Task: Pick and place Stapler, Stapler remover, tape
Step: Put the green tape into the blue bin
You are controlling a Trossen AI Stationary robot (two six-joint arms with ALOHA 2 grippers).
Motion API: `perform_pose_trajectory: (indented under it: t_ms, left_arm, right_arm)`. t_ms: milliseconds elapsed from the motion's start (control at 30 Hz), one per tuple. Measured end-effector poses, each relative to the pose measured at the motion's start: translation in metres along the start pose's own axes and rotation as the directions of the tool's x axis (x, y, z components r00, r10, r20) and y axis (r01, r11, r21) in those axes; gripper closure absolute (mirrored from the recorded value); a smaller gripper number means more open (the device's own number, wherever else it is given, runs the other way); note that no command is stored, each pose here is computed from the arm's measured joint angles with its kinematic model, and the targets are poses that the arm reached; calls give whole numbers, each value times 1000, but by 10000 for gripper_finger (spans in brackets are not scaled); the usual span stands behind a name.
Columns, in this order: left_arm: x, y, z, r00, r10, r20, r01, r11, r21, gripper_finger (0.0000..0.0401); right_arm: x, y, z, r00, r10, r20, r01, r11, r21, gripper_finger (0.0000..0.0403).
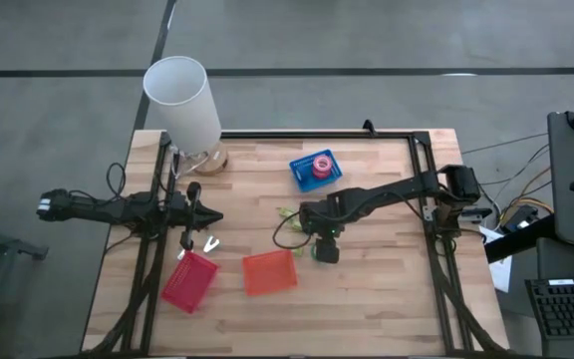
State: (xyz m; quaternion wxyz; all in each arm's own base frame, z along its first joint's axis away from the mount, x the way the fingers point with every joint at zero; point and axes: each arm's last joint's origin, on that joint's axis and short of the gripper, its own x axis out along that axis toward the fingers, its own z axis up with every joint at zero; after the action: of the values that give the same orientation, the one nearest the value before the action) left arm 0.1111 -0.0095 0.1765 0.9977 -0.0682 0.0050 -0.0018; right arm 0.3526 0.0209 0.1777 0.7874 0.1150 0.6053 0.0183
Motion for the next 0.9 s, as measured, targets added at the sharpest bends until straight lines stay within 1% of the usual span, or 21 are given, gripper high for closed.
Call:
perform_pose_trajectory:
  t_ms: [133,233,367,467,700,900]
  left_arm:
    - [0,0,0,1000,0,0,0,1000,0,378]
    - [0,0,0,1000,0,0,0,1000,0,378]
    - [0,0,0,1000,0,1,0,1000,0,378]
    - [0,0,0,1000,0,1,0,1000,-1,378]
    - [0,0,0,1000,0,1,0,1000,0,378]
    - [0,0,0,1000,0,0,0,1000,0,378]
  right_arm:
    - [11,5,-4,999,1,-43,-2,1000,-22,237]
    - [15,6,-7,999,-4,-53,2,999,-39,242]
    - [18,3,-7,997,-46,-55,45,999,-20,254]
    - [20,2,-6,997,-61,-47,60,998,-20,268]
    - [39,-2,-8,993,-47,-110,47,999,-8,300]
    - [36,-3,-9,992,-51,-114,50,999,-8,334]
